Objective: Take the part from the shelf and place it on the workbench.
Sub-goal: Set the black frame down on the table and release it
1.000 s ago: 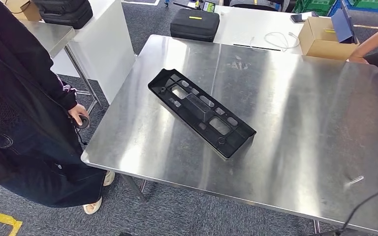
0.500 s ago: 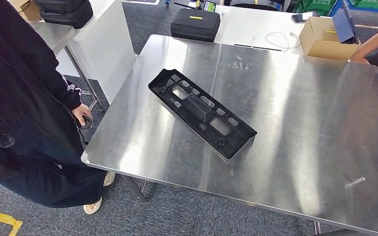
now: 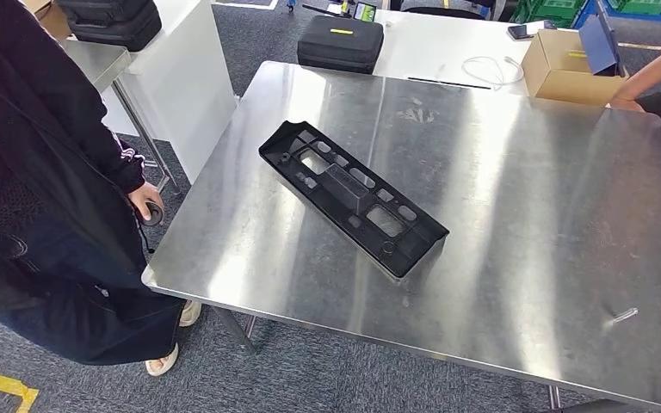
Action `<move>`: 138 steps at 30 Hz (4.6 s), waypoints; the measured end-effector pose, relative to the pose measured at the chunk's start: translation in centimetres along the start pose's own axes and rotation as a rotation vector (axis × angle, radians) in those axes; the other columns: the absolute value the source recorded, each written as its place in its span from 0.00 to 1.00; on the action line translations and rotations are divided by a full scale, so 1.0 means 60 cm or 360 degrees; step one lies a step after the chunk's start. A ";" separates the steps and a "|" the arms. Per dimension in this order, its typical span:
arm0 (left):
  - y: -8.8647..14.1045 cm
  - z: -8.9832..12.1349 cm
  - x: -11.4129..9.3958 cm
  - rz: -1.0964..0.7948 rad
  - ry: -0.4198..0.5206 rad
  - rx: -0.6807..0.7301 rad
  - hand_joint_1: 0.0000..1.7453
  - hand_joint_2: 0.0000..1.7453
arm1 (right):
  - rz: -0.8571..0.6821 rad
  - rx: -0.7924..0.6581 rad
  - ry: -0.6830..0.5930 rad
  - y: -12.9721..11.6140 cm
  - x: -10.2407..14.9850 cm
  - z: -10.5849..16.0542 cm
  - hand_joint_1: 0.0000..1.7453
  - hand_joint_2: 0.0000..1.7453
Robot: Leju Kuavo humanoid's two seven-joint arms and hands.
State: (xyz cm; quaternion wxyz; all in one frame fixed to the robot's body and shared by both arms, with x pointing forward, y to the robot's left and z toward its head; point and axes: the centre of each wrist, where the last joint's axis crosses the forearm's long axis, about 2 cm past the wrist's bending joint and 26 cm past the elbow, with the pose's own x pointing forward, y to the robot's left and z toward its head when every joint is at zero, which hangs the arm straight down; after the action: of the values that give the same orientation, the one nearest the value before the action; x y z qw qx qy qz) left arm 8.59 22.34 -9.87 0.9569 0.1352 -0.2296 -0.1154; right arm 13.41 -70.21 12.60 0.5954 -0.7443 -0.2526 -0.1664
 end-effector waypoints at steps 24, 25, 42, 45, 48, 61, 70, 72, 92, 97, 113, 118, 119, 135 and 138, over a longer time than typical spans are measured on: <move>-0.010 0.007 -0.011 0.0075 0.0030 0.0046 0.00 0.00 | 0.0340 0.0916 0.0616 0.137 -0.197 0.470 0.00 0.00; -0.010 0.007 -0.011 0.0078 0.0037 0.0047 0.00 0.00 | 0.0370 0.0992 0.0650 0.140 -0.198 0.498 0.00 0.00; -0.004 0.006 -0.014 0.0155 0.0112 0.0098 0.00 0.00 | 0.0729 0.1722 0.0471 0.136 -0.185 0.726 0.00 0.00; -0.001 0.005 -0.017 0.0182 0.0154 0.0114 0.00 0.00 | 0.0756 0.1850 0.0362 0.132 -0.178 0.762 0.00 0.00; 0.000 0.005 -0.017 0.0210 0.0172 0.0119 0.00 0.00 | 0.0768 0.1918 0.0307 0.130 -0.172 0.782 0.00 0.00; 0.004 0.003 -0.019 0.0227 0.0213 0.0122 0.00 0.00 | 0.0765 0.1975 0.0249 0.132 -0.159 0.798 0.00 0.00; 0.005 0.002 -0.016 0.0195 0.0218 0.0116 0.00 0.00 | 0.0760 0.1963 0.0267 0.127 -0.168 0.798 0.00 0.00; 0.006 0.001 -0.013 0.0193 0.0212 0.0115 0.00 0.00 | 0.0755 0.1956 0.0270 0.127 -0.168 0.798 0.00 0.00; 0.004 -0.001 -0.002 0.0198 0.0205 0.0094 0.00 0.00 | 0.0734 0.1910 0.0251 0.130 -0.170 0.784 0.00 0.00; 0.005 -0.001 -0.003 0.0203 0.0205 0.0085 0.00 0.00 | 0.0745 0.1905 0.0252 0.130 -0.170 0.784 0.00 0.00; 0.005 -0.002 -0.001 0.0221 0.0174 0.0064 0.00 0.00 | 0.0743 0.1867 0.0241 0.132 -0.169 0.778 0.00 0.00; 0.004 -0.002 -0.001 0.0224 0.0163 0.0057 0.00 0.00 | 0.0722 0.1843 0.0238 0.135 -0.165 0.772 0.00 0.00; 0.004 -0.002 -0.001 0.0225 0.0162 0.0056 0.00 0.00 | 0.0718 0.1839 0.0239 0.135 -0.164 0.772 0.00 0.00; 0.008 -0.002 -0.004 0.0247 0.0169 0.0068 0.00 0.00 | 0.0707 0.1837 0.0205 0.139 -0.155 0.772 0.00 0.00; 0.008 -0.003 -0.004 0.0247 0.0169 0.0069 0.00 0.00 | 0.0709 0.1837 0.0204 0.139 -0.156 0.772 0.00 0.00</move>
State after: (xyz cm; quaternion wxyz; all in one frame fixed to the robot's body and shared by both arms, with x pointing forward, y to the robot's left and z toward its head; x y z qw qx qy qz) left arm 8.54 22.87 -9.95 0.9707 0.1436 -0.1908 -0.0286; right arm 8.12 -28.28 -10.12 0.9362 -0.3257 -0.1042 0.0808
